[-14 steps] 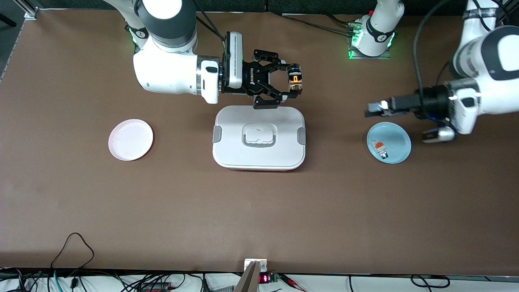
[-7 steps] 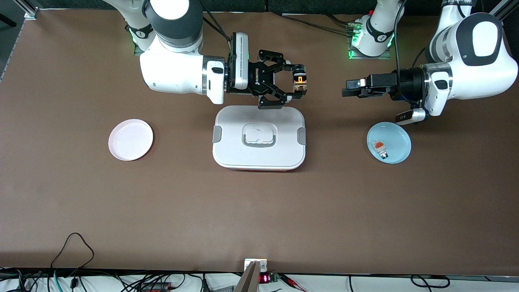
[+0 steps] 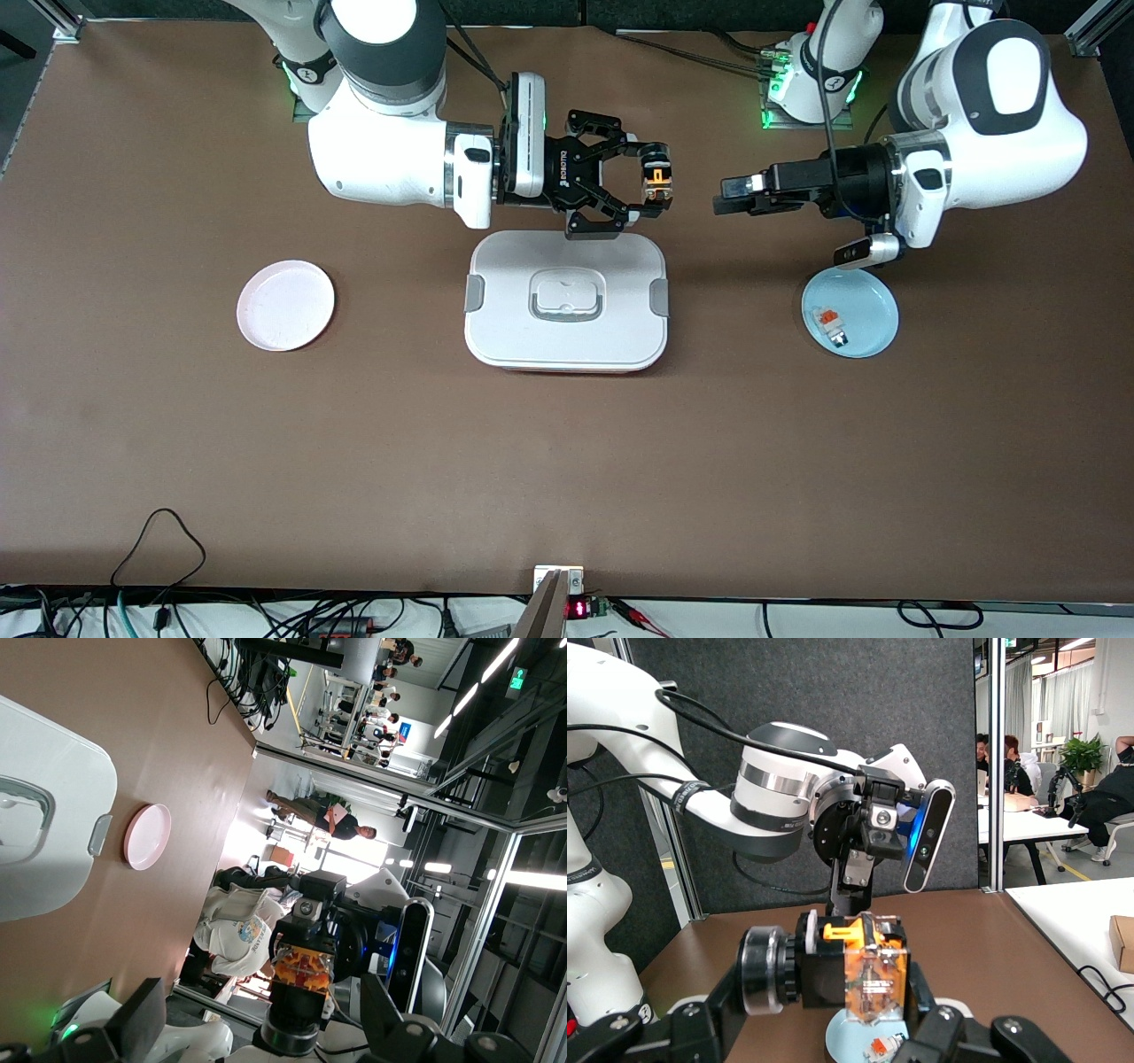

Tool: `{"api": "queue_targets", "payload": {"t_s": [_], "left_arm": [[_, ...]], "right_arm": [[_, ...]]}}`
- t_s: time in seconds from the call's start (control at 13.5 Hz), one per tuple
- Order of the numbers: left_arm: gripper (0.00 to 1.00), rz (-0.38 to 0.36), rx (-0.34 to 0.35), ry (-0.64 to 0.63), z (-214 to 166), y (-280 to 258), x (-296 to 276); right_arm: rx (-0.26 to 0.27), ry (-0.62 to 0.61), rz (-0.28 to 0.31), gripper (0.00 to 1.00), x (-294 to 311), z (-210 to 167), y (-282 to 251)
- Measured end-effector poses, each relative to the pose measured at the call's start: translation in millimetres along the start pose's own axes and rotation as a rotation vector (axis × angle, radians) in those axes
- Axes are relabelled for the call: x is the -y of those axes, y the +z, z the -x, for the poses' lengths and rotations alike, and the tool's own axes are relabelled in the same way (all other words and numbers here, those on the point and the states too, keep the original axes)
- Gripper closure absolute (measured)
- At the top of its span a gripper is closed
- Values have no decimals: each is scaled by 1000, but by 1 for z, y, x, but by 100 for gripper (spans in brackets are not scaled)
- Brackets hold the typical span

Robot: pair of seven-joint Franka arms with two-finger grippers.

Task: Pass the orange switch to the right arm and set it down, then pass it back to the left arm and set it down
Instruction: 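Move the open left gripper onto the switch held by the right gripper, then close the left gripper on the switch beside the right gripper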

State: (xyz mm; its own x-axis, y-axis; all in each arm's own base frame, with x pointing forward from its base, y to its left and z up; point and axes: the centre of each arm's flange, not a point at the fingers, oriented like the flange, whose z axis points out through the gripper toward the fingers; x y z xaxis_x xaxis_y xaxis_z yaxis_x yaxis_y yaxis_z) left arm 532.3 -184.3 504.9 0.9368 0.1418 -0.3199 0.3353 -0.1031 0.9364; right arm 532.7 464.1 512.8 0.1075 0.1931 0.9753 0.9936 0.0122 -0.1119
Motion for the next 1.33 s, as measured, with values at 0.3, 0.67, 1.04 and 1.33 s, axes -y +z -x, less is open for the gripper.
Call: {"api": "queue_targets", "payload": {"t_s": [0.3, 0.67, 1.04, 1.33], "left_arm": [[4, 20, -42, -32, 8, 16, -7], [4, 6, -62, -59, 17, 33, -17], [7, -10, -126, -71, 23, 50, -22], [10, -15, -158, -72, 23, 52, -22]], "right_arm": [[-16, 1, 19, 28, -4, -13, -5], [-11, 15, 23, 28, -10, -3, -4], [-13, 15, 26, 28, -11, -4, -4], [-14, 15, 28, 28, -12, -4, -5]]}}
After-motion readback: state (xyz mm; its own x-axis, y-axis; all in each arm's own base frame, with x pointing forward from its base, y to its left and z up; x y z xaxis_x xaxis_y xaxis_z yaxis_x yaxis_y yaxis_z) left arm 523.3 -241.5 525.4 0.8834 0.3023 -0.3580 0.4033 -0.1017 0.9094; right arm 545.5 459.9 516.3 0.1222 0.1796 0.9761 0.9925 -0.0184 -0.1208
